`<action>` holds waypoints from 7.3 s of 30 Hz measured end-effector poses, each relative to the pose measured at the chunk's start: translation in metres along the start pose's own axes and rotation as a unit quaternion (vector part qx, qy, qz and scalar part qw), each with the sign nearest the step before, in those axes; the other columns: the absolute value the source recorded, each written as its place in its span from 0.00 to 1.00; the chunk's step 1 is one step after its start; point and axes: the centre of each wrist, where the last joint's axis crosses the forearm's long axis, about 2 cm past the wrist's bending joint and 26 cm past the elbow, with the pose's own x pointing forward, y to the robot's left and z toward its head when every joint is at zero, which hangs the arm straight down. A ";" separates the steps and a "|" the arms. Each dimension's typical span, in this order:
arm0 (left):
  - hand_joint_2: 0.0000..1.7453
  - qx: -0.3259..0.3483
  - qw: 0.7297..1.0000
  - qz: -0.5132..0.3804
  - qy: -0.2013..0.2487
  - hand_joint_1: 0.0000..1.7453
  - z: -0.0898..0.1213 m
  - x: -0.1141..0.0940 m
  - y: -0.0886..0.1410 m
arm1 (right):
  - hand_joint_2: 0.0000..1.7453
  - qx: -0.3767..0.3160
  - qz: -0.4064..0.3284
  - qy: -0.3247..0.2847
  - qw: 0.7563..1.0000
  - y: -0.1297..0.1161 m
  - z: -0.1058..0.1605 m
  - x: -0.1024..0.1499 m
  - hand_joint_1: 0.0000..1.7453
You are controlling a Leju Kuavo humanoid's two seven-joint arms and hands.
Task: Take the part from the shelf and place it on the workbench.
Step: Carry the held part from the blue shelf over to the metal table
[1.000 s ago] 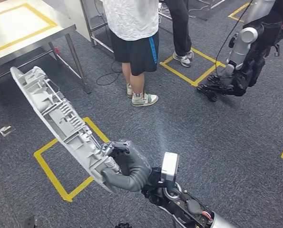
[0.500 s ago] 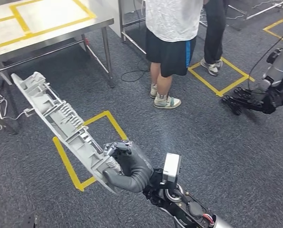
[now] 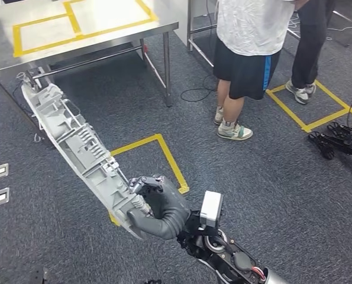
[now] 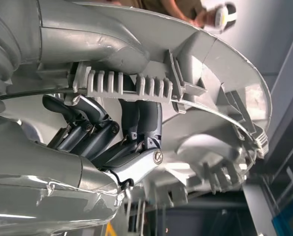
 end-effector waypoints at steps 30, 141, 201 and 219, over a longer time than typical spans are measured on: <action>1.00 0.008 1.000 0.000 0.000 0.00 -0.001 0.002 0.003 | 1.00 -0.008 -0.026 -0.007 1.000 -0.001 0.004 0.000 1.00; 1.00 -0.003 1.000 -0.023 -0.002 0.00 -0.001 0.001 0.007 | 1.00 -0.046 -0.021 -0.011 0.999 -0.006 0.016 0.002 1.00; 1.00 -0.006 0.999 -0.031 -0.013 0.00 -0.002 0.005 0.012 | 1.00 -0.134 -0.007 -0.041 0.990 -0.022 0.033 0.006 1.00; 1.00 -0.006 1.000 -0.027 -0.012 0.00 -0.001 0.005 0.008 | 1.00 -0.134 -0.009 -0.037 0.990 -0.022 0.035 0.006 1.00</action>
